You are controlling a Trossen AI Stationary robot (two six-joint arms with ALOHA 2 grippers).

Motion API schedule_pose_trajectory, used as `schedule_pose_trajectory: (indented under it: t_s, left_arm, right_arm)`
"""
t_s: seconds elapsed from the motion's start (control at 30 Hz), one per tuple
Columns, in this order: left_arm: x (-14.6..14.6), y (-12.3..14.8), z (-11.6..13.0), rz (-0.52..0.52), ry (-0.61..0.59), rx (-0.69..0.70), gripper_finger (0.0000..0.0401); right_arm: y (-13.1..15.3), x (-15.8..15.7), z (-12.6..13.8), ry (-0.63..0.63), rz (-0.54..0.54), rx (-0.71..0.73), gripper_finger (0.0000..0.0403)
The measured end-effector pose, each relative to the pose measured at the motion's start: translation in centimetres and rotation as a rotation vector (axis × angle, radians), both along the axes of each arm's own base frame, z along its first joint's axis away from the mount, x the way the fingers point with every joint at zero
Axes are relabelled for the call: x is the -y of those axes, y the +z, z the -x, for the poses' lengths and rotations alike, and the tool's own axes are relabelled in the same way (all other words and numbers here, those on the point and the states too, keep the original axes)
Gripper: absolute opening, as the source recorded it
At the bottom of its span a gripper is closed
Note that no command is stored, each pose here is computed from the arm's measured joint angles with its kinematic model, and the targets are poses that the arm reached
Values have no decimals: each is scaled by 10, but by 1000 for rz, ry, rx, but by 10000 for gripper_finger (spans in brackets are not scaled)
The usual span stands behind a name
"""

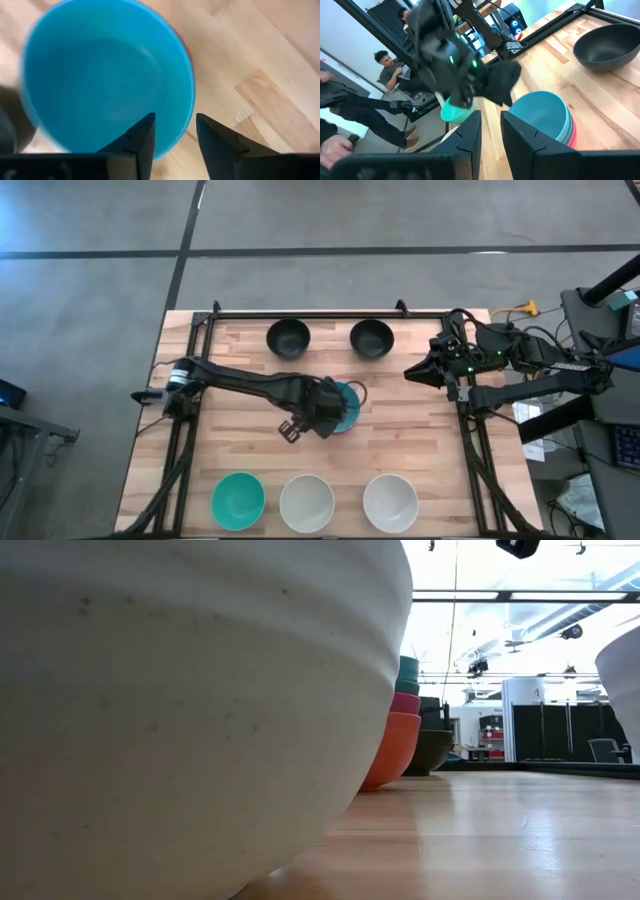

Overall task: Nest bowls inside each other
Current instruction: Stack the right black bowl on the blue bowl

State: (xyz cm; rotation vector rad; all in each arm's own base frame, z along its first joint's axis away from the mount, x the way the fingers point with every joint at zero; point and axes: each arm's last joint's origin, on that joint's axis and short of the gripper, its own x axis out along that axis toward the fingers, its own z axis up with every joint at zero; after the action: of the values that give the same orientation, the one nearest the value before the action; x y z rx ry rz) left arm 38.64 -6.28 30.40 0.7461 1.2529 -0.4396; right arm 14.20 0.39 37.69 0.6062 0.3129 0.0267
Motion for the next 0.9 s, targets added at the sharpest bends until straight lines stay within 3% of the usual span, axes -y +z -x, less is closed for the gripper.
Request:
schedule_pose_trajectory:
  t_s: [0.23,0.43,0.67,0.77,0.9]
  left_arm:
    - [-16,30,23,118,263,93,132]
    - [-29,27,58,243,528,227,132]
    - [-27,39,117,566,730,716,132]
    - [-28,41,143,645,785,936,132]
    - [-32,37,171,705,808,1126,132]
  right_arm:
    - [0,0,0,-4,13,1,68]
    - [-2,1,-5,-28,32,-14,68]
    - [-11,1,-23,-26,37,-78,68]
    - [-17,1,-34,-16,64,-114,68]
    - [-23,1,-47,-3,105,-140,68]
